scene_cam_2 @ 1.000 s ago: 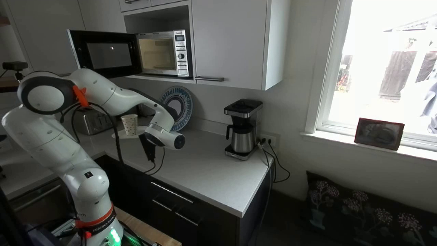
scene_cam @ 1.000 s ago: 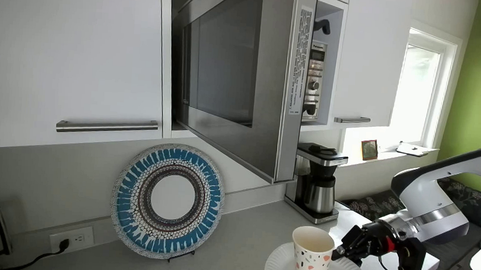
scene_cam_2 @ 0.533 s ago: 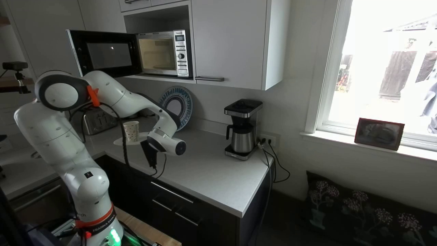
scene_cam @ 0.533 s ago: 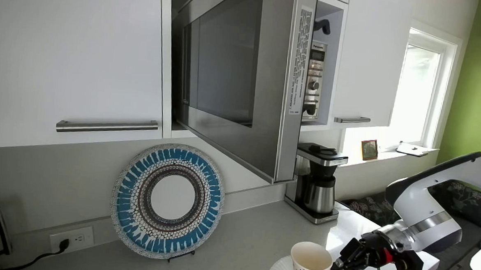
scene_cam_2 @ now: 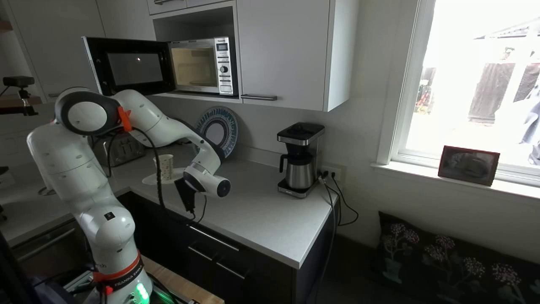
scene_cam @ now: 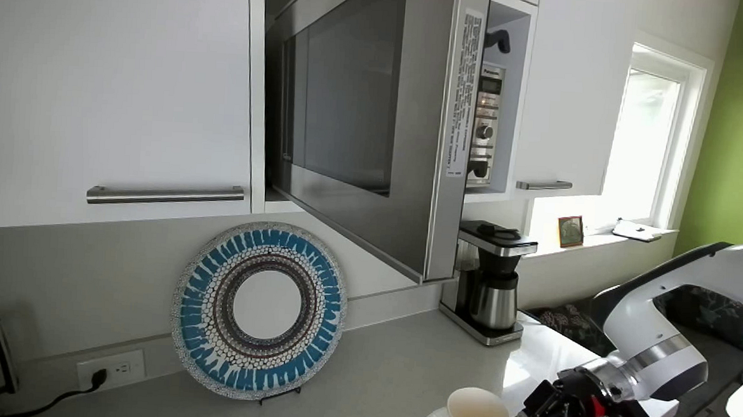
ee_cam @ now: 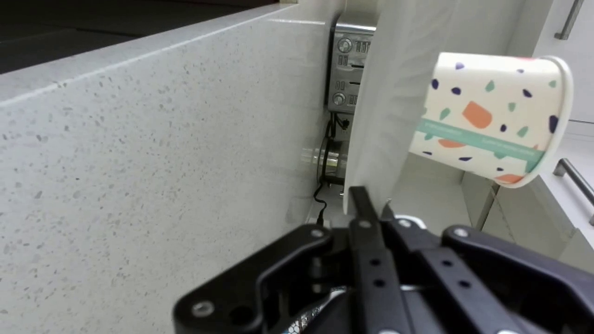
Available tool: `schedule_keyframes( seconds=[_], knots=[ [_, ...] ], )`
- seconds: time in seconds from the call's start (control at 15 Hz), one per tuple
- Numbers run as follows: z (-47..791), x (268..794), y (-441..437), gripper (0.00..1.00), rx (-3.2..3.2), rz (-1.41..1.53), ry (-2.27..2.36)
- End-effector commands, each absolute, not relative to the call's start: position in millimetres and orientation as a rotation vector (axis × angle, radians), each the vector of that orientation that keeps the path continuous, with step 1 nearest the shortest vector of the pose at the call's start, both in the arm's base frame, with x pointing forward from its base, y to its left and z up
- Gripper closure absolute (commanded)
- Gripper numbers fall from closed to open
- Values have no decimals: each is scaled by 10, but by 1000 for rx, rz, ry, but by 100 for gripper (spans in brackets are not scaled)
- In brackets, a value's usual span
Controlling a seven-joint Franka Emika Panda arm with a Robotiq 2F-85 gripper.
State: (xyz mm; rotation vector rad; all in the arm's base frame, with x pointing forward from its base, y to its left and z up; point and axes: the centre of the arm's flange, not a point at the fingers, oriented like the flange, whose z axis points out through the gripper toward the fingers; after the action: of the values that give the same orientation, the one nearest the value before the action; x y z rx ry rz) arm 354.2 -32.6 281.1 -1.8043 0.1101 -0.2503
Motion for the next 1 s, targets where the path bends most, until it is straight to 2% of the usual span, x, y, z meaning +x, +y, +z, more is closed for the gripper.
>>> schedule_keyframes(
  seconds=[0.0, 0.93],
  knots=[
    [2811, 3542, -326, 99, -1804, -251, 110],
    [2394, 3541, -363, 100, -1734, -198, 66]
  ],
)
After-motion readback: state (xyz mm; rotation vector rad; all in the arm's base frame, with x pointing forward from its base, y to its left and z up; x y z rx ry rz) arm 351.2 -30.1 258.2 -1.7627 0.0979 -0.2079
